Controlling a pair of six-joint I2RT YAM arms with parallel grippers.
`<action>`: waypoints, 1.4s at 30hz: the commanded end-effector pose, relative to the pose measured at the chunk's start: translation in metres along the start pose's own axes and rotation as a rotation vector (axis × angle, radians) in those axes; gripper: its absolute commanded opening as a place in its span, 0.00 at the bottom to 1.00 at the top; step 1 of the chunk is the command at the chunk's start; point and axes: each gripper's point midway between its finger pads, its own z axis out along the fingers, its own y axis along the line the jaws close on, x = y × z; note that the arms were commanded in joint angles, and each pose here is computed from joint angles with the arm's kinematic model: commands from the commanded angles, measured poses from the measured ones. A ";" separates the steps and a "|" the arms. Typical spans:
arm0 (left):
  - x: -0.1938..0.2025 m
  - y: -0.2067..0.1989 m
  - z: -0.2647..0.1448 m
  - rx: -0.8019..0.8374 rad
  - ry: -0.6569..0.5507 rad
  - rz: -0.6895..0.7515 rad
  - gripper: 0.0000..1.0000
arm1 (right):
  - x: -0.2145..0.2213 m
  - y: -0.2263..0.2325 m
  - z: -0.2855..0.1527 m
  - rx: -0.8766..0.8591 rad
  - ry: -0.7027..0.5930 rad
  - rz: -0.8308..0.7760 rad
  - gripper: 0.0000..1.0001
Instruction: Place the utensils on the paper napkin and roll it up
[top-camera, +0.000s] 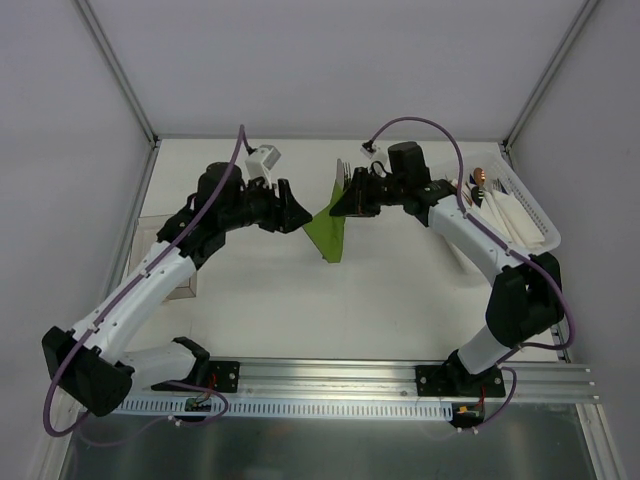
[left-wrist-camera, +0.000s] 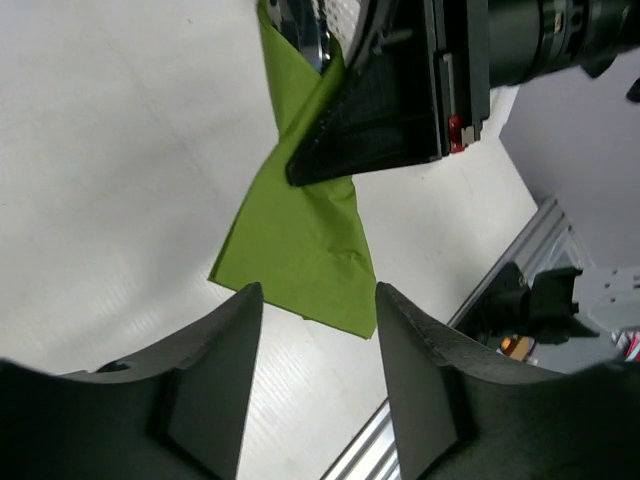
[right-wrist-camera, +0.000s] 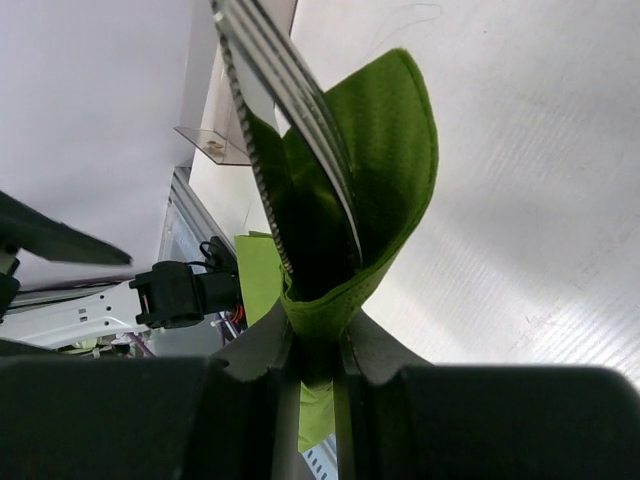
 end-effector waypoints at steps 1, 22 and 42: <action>0.019 -0.015 0.015 0.056 0.108 0.042 0.48 | -0.018 0.030 -0.018 -0.021 -0.063 -0.077 0.00; 0.037 -0.021 0.045 0.109 0.161 -0.038 0.33 | -0.016 0.091 -0.023 -0.399 -0.041 -0.007 0.00; 0.019 -0.006 0.026 0.060 0.069 -0.085 0.47 | -0.015 0.096 -0.027 -0.474 -0.042 0.010 0.00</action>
